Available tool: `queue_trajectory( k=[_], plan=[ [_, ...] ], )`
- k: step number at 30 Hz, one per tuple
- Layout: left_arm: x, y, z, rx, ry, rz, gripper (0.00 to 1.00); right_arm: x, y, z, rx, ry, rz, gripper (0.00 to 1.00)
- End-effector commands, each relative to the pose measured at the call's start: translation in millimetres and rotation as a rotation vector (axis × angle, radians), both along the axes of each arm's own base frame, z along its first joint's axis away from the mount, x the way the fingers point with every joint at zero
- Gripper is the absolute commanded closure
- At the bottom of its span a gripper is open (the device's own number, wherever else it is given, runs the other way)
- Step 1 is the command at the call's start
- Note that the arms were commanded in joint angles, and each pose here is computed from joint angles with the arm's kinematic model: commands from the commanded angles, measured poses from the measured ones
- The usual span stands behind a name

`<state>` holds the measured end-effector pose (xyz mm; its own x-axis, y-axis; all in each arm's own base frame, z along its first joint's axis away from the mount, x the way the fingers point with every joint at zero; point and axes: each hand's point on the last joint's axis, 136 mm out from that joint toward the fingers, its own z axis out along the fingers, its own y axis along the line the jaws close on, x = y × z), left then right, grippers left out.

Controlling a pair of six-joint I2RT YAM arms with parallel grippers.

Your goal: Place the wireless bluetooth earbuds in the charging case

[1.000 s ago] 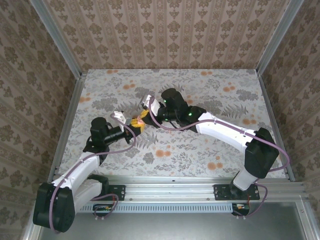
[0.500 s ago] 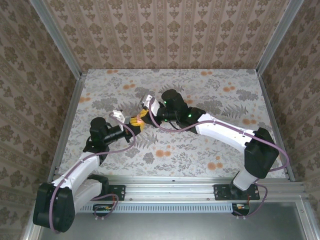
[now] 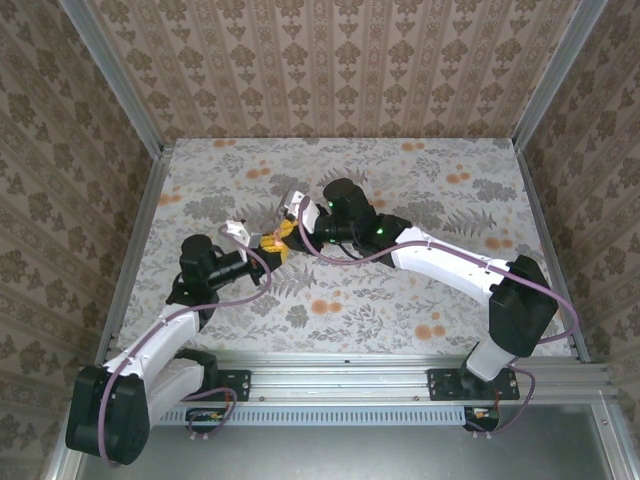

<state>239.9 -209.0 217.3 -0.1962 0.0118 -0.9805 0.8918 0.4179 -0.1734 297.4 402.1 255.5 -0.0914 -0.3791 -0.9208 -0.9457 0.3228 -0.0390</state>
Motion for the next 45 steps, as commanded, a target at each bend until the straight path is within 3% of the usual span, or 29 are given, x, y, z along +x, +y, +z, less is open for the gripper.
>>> queue_trajectory(
  k=[1,31,41,45],
  plan=[
    [2,-1,28,-0.037,-0.090,0.002,0.94,-24,6,7,0.009,0.030,0.103,0.78],
    [-2,1,25,-0.031,-0.097,0.010,0.94,-20,-4,39,0.139,0.085,0.060,0.62],
    [-1,2,23,-0.029,-0.095,0.014,0.94,-6,-16,49,0.201,0.169,0.002,0.62],
    [-1,2,22,-0.027,-0.095,0.016,0.94,-9,-22,50,0.218,0.233,0.007,0.67]
  ],
)
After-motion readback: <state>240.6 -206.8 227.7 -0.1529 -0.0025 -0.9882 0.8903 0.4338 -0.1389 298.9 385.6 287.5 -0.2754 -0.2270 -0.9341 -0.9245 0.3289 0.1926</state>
